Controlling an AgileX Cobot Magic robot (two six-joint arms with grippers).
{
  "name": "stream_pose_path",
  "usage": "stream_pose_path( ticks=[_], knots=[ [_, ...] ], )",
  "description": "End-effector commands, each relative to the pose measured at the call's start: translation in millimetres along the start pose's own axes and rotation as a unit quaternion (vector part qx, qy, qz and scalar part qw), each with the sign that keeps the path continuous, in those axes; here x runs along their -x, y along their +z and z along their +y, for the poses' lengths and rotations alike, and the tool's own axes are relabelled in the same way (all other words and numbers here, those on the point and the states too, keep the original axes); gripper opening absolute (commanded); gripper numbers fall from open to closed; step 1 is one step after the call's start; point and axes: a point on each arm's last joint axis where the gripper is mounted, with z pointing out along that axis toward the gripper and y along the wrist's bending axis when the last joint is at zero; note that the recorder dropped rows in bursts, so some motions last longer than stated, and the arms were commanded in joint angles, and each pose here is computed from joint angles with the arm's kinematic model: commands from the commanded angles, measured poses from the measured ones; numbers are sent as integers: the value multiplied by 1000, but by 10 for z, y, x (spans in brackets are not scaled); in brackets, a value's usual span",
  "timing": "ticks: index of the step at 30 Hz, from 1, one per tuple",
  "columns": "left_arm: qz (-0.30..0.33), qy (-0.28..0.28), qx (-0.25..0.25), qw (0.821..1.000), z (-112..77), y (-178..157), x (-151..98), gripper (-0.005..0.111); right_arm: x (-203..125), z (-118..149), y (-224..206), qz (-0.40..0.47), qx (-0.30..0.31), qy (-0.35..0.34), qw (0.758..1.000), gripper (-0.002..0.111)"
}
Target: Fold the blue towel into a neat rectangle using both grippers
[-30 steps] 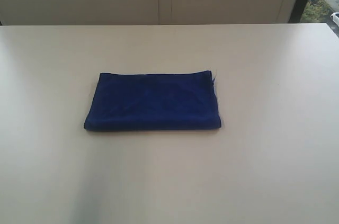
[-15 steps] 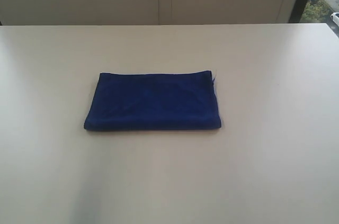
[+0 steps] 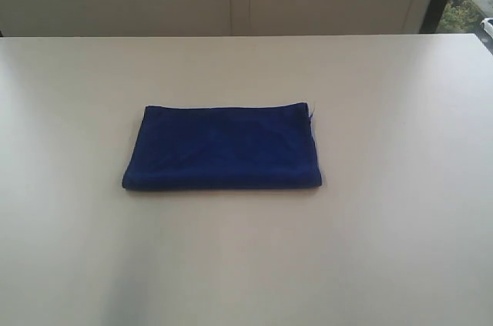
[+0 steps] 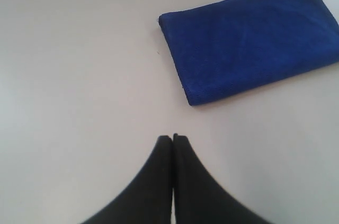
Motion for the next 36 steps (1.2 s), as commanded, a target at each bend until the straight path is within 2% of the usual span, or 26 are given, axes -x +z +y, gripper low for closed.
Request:
stream_pose_path(
  ticks=[1, 13, 17, 23, 26, 28, 32, 36],
  knots=[
    [0, -2, -1, 1000, -5, -6, -16, 0, -1, -5, 2, -8, -4, 0, 1000, 0],
    [0, -2, -2, 1000, -6, -11, -19, 0, -1, -5, 2, -8, -4, 0, 1000, 0],
    [-20, 12, 5, 1000, -16, -113, -75, 0, -1, -5, 2, -8, -4, 0, 1000, 0],
    [-81, 10, 31, 996, -40, -119, -689, 0, -1, -5, 2, -8, -4, 0, 1000, 0],
    [-102, 0, 62, 993, -19, 27, -1150, 0, -1, -5, 2, -8, -4, 0, 1000, 0],
    [-114, -4, 73, 991, -11, 134, -1371, 0, -1, -5, 2, -8, -4, 0, 1000, 0],
    [-118, -6, 79, 990, -5, 281, -1623, 0, -1, -5, 2, -8, -4, 0, 1000, 0],
    [-101, -12, 82, 991, 5, 352, -1714, 0, -1, -5, 2, -8, -4, 0, 1000, 0]
  ],
)
